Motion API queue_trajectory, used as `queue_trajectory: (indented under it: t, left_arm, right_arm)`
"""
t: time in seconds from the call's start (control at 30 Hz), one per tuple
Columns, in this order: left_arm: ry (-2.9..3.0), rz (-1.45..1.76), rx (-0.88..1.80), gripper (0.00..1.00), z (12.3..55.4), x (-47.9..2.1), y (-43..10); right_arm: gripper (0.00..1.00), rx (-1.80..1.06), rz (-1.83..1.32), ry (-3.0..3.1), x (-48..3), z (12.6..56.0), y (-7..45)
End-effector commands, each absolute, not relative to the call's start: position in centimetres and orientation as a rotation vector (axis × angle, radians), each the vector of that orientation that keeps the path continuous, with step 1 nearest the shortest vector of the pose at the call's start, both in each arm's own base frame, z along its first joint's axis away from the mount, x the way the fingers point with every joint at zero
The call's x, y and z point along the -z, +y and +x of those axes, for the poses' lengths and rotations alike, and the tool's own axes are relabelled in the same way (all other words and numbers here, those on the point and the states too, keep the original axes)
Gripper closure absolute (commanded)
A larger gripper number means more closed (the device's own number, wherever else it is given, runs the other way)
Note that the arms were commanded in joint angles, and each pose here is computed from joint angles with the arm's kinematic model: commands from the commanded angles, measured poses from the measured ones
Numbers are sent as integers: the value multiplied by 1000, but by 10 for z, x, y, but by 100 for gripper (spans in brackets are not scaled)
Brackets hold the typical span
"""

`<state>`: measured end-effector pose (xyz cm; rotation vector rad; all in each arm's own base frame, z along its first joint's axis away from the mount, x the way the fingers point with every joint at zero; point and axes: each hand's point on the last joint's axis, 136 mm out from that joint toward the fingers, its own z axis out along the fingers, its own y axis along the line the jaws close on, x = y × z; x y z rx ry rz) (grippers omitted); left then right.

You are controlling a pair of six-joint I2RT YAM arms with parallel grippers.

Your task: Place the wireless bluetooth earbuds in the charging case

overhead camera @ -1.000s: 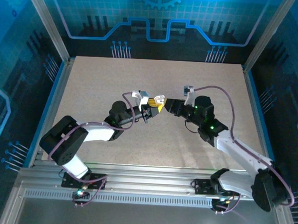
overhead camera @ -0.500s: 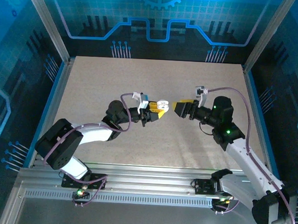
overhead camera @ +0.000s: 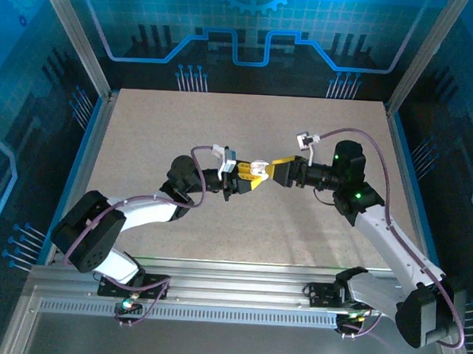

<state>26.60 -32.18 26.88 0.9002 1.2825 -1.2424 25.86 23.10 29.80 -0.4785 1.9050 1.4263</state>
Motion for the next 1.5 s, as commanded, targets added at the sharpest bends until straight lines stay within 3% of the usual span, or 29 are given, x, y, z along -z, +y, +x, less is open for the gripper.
queue_trajectory:
  t: [0.0,0.3,0.53,0.73,1.3,1.47]
  left_arm:
    - [1199,937,1220,83,261,-289,-322]
    - [1218,917,1220,83,265,-288,-323]
    - [1206,923,1227,83,264,-292,-324]
    - [1207,928,1231,82,263,-292,-324]
    - [1243,904,1219,82,268,-283,-324]
    - [1215,915,1248,82,264,-287,-325]
  right_arm:
    - [34,-1487,-587,1833,-319,247,238]
    - [38,-1481,-651,1806,-326,237,239]
    - [31,-1351,-488,1933,-300,265,230]
    - [30,-1430,-575,1875,-314,264,246]
    - [40,-1423,-721,1707,-345,228,243]
    - [41,-1229,-723,1745,-320,232,230]
